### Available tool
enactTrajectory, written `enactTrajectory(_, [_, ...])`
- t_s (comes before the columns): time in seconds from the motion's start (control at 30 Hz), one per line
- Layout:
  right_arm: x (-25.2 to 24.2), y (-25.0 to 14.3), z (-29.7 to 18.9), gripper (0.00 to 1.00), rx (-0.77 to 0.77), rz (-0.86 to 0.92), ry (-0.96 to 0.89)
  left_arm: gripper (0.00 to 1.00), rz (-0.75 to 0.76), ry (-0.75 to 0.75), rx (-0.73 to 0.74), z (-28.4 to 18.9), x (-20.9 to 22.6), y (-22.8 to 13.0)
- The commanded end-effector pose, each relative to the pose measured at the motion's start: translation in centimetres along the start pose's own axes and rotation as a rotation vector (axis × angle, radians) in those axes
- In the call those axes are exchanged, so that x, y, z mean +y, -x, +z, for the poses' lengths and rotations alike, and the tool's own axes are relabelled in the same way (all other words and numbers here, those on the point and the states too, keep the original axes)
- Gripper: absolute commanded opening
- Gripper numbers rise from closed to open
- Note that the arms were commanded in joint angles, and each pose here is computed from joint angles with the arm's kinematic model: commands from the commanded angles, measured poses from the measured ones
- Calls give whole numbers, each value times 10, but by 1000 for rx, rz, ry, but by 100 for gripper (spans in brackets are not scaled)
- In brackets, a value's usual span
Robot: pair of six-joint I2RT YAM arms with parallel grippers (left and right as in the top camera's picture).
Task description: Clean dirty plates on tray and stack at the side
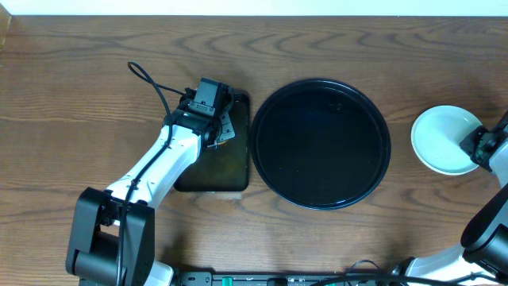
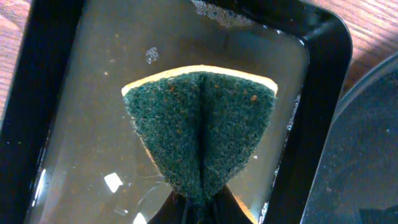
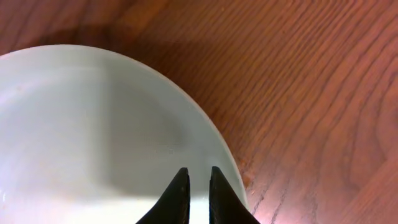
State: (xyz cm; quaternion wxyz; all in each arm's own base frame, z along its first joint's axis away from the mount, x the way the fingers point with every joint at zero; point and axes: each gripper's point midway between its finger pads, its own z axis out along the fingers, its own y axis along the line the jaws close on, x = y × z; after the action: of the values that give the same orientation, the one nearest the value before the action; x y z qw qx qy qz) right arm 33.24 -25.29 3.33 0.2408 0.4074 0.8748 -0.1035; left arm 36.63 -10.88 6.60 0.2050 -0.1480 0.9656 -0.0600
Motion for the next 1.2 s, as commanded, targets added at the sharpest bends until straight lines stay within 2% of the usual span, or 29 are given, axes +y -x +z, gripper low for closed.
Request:
enactTrajectory(0.0, [-1,2,2,13,-2,25,5,9,10,51,-15,3,11,2])
enactTrajectory(0.07, [8,1,2,19,6,13,56,9,9,62,-23,3,13,3])
enactTrajectory(0.13, [23,-3,0,23,27,-17,141,22,8,77,-33,3,16,5])
enactTrajectory(0.23, [45,-12,-5,29,65,-43,252,27,-3,89,-44,3,21,9])
enactTrajectory(0.37, [63,-22,-11,36,91,-79,287,34,-21,99,-48,3,28,13])
enactTrajectory(0.4, [69,-23,-15,38,89,-94,294,40,-23,100,-48,3,29,14])
enactTrajectory(0.43, [79,-22,-24,39,77,-116,310,50,-17,101,-47,3,30,14])
enactTrajectory(0.57, [104,-24,-54,43,38,-238,358,66,64,100,-25,3,30,10])
enactTrajectory(0.67, [119,-42,-82,56,53,-385,386,77,66,121,6,-1,37,3])
enactTrajectory(0.7, [121,-50,-91,73,70,-433,391,78,64,128,14,-3,40,1])
enactTrajectory(0.73, [123,-57,-99,99,82,-466,397,78,61,132,16,-6,42,1])
enactTrajectory(1.0, [128,-79,-151,99,71,-559,429,82,19,92,-104,-58,50,13])
enactTrajectory(1.17, [112,-83,-184,99,-82,-517,423,83,8,44,-186,-81,63,-7])
